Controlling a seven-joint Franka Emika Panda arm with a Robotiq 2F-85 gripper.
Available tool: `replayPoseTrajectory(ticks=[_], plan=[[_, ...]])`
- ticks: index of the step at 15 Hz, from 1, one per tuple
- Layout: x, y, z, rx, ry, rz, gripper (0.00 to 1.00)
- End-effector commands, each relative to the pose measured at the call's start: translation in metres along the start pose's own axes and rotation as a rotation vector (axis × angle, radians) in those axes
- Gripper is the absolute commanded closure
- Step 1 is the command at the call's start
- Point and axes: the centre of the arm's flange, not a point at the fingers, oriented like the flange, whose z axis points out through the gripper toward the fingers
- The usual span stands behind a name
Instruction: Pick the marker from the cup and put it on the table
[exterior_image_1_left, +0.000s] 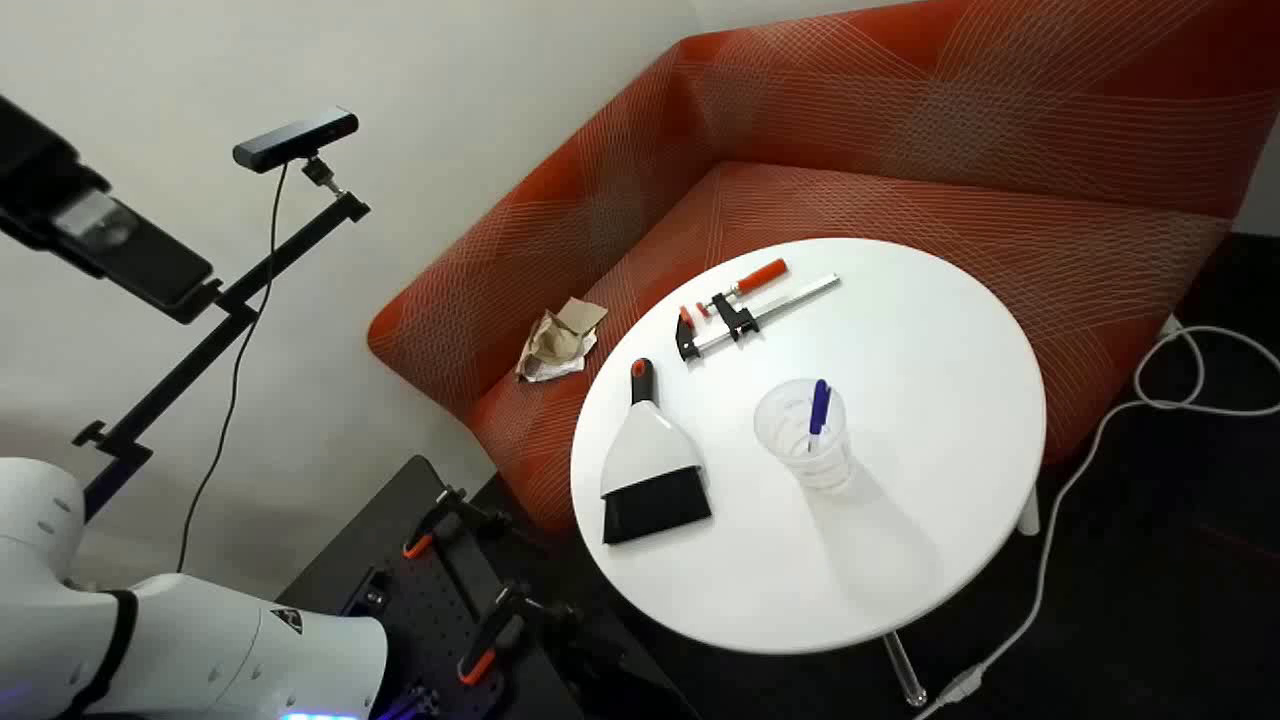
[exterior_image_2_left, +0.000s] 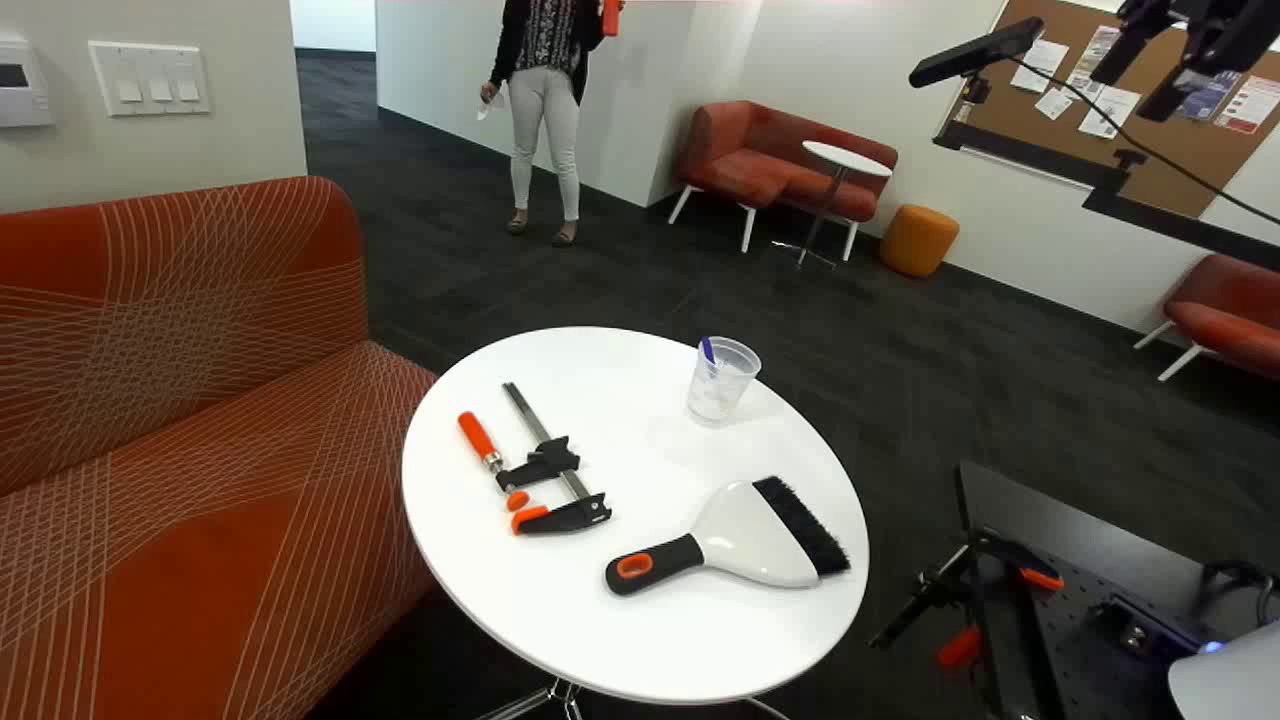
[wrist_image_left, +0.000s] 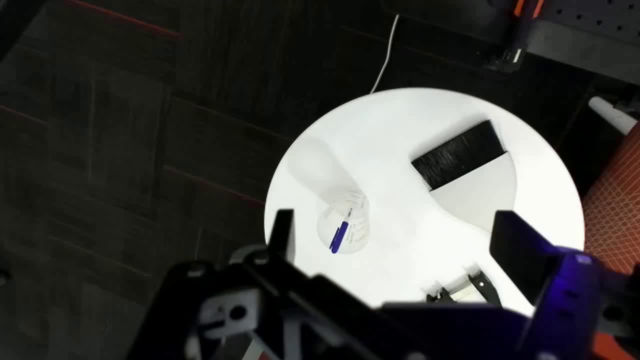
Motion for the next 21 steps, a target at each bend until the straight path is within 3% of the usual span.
replayPoseTrajectory(ticks=[1, 12, 21], plan=[[0.000, 0.000, 0.000, 0.000, 0.000, 0.000, 0.00], [0.000, 0.000, 0.000, 0.000, 0.000, 0.000, 0.00], [0.061, 0.004, 0.045, 0.048, 0.089, 0.061, 0.00]])
